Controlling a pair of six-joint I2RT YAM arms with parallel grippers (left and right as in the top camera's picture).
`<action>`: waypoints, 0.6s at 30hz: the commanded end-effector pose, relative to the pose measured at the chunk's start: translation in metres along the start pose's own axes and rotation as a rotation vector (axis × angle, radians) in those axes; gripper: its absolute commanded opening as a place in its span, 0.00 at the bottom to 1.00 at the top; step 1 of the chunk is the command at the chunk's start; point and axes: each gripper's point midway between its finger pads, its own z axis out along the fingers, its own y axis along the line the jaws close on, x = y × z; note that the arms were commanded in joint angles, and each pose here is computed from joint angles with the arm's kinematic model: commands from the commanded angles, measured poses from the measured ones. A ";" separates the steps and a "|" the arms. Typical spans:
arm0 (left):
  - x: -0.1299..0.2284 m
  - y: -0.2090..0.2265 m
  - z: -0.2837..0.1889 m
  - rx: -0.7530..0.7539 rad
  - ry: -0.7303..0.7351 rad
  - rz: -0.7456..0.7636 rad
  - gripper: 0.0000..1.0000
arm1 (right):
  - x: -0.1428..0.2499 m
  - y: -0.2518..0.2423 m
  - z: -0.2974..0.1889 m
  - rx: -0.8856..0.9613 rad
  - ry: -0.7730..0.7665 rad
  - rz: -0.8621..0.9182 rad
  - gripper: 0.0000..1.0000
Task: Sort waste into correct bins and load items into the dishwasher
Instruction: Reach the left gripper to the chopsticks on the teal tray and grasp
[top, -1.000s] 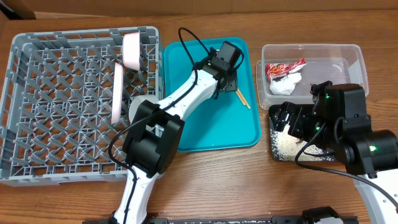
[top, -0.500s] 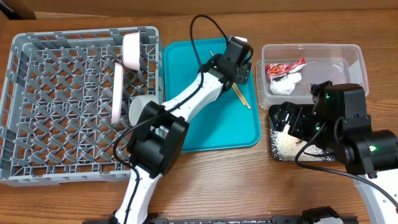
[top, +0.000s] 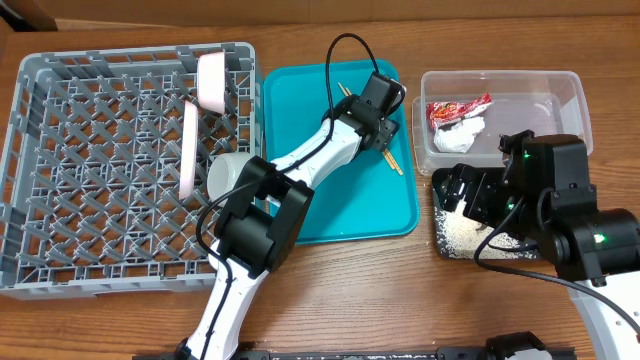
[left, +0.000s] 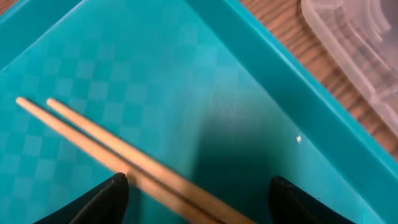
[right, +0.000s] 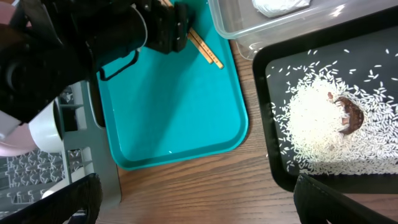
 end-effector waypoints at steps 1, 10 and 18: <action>0.027 0.006 0.000 -0.047 0.111 0.069 0.75 | -0.007 0.003 -0.006 -0.006 -0.028 -0.009 1.00; 0.077 0.025 -0.013 -0.161 0.317 -0.005 0.88 | -0.007 0.003 -0.006 -0.006 -0.028 -0.009 1.00; 0.109 -0.001 -0.031 -0.029 0.487 -0.255 0.89 | -0.007 0.003 -0.006 -0.006 -0.028 -0.009 1.00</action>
